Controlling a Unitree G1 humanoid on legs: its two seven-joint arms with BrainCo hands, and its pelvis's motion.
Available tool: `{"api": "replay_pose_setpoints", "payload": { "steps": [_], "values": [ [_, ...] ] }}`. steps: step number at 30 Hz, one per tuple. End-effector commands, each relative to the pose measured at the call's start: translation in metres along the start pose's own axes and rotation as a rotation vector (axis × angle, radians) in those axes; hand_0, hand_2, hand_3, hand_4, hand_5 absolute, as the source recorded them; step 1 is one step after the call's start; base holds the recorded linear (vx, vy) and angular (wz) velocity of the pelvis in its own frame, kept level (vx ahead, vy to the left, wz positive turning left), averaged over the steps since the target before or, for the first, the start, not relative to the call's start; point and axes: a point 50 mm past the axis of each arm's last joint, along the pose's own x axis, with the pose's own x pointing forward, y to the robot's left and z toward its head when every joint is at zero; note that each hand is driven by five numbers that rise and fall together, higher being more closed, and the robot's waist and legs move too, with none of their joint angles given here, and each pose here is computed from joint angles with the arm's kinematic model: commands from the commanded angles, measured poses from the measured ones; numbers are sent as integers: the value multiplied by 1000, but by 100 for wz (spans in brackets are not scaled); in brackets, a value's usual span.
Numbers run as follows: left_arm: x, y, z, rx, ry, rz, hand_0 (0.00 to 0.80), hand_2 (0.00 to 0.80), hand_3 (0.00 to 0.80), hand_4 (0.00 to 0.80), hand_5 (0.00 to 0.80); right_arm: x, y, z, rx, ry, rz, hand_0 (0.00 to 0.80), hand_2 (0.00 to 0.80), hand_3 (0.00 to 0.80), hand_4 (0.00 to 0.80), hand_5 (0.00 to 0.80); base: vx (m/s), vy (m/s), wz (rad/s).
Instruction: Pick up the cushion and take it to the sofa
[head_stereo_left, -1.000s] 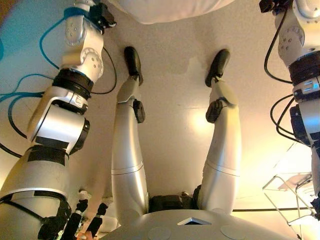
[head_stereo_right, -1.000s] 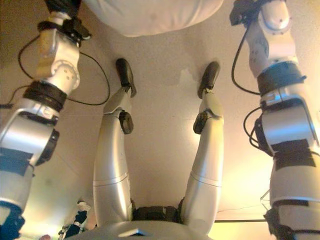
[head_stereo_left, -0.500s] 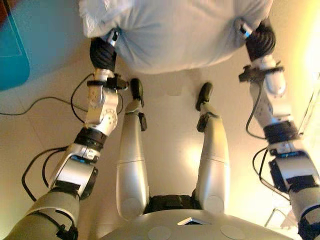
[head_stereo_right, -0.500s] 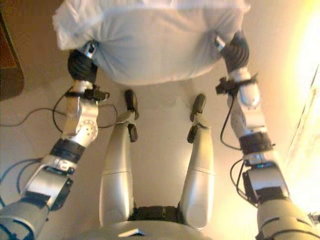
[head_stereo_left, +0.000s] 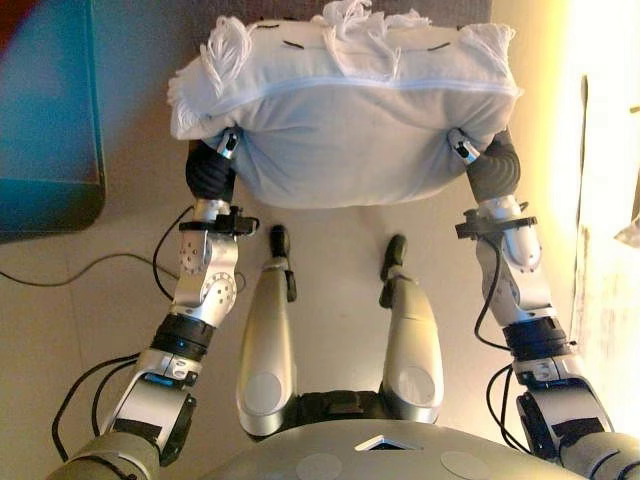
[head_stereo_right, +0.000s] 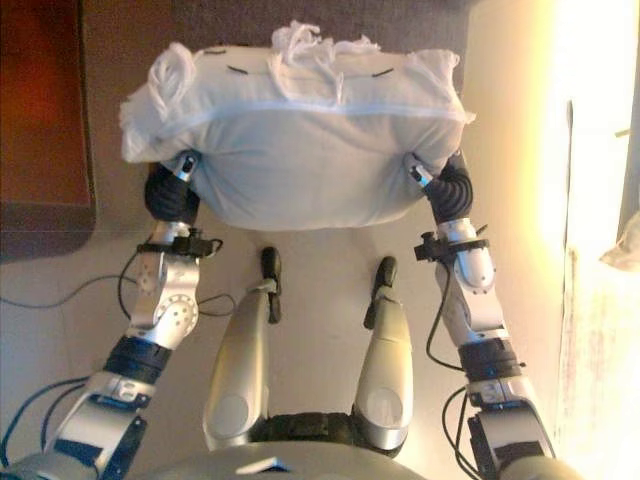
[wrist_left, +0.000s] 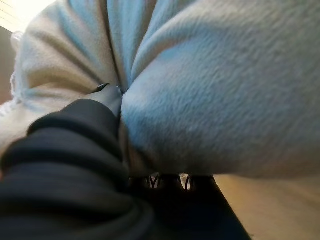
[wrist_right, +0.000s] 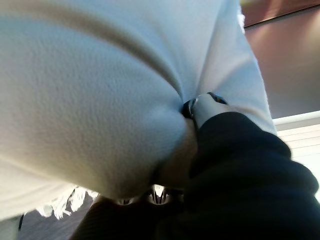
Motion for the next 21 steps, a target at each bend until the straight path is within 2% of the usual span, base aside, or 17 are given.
{"api": "replay_pose_setpoints", "payload": {
  "steps": [1, 9, 13, 21],
  "values": [
    [-8, -47, 19, -73, -140, -251, 800, 800, 800, 800, 800, -3, 30, 33, 6, -216, 192, 800, 800, 800, 800, 800, 140, -47, -8],
    [-36, -40, 19, -53, -121, -235, 800, 800, 800, 800, 800, -28, 31, 30, 54, -195, 143, 800, 800, 800, 800, 800, 146, -128, 17],
    [-47, -34, 19, -50, -115, -170, 800, 800, 800, 800, 800, -36, 33, 37, 58, -192, 147, 800, 800, 800, 800, 800, 31, -144, 18],
    [-44, -43, 28, -74, -176, -180, 800, 800, 800, 800, 800, -31, 39, 50, 23, -253, 176, 800, 800, 800, 800, 800, -89, -133, 7]
  ]
}}
